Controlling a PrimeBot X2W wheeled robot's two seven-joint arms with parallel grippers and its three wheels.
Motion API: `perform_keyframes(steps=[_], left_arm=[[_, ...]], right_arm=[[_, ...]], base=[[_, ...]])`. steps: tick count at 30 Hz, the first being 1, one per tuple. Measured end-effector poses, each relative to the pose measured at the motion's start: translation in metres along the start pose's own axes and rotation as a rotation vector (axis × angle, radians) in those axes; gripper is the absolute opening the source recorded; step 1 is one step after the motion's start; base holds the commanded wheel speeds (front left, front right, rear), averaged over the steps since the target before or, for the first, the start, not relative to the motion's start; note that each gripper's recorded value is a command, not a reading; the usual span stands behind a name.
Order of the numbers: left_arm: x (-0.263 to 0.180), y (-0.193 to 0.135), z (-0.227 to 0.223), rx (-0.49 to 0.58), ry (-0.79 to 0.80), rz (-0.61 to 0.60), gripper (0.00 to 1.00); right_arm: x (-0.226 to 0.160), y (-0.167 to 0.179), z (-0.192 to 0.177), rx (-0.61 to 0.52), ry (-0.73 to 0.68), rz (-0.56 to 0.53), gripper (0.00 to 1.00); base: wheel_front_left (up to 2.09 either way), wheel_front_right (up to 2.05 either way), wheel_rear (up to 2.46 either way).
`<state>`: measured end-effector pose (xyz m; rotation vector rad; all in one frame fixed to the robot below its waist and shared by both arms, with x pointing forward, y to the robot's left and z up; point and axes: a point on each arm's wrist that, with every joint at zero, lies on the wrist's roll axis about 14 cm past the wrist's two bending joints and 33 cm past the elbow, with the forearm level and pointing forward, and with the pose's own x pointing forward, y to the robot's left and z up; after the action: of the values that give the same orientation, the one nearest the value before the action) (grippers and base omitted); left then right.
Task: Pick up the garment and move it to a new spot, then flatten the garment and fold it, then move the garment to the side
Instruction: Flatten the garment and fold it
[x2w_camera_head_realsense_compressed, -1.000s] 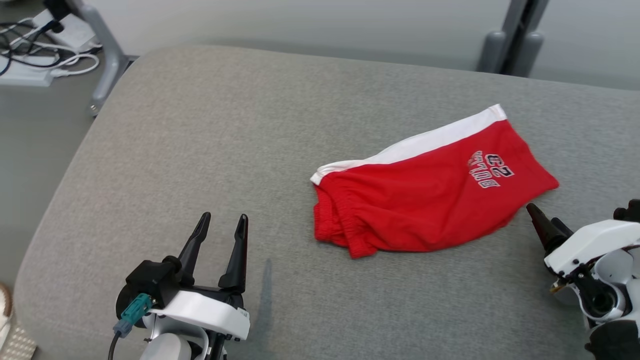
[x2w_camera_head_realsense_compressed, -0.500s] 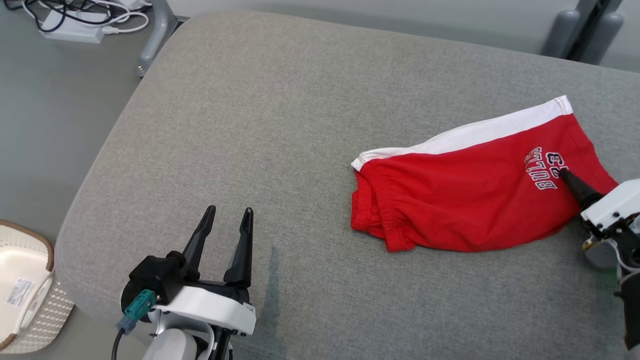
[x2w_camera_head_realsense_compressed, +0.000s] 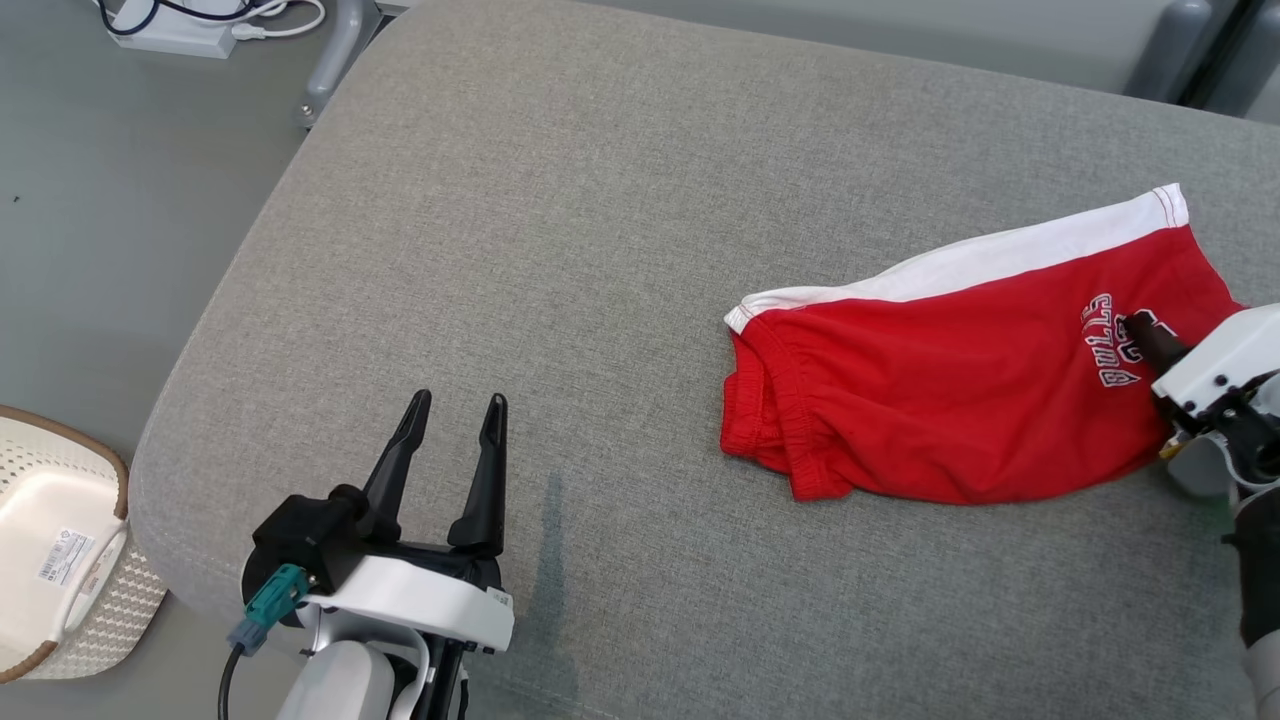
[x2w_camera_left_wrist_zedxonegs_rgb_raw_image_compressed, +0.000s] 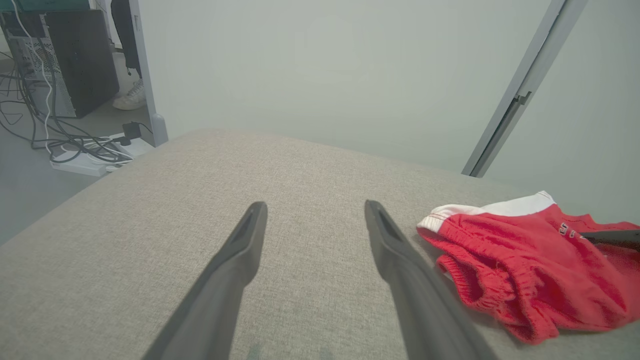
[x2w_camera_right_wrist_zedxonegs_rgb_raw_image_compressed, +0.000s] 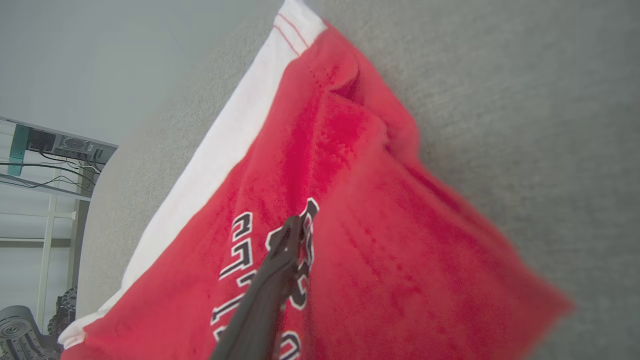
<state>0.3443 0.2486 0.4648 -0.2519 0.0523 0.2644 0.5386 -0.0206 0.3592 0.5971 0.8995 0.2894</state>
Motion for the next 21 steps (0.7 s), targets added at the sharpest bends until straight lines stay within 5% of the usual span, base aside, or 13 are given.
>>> perform_keyframes(steps=[11, 21], left_arm=[[0.004, -0.006, 0.009, -0.006, -0.03, -0.022, 1.0], [0.001, -0.018, 0.01, -0.007, -0.039, -0.069, 1.0]], right_arm=[[-0.016, 0.019, -0.001, 0.002, -0.089, 0.068, 0.0], [-0.053, -0.002, 0.018, 0.088, -0.287, 0.051, 0.0]], base=[[0.0, 0.0, 0.0], [0.0, 0.0, 0.0]])
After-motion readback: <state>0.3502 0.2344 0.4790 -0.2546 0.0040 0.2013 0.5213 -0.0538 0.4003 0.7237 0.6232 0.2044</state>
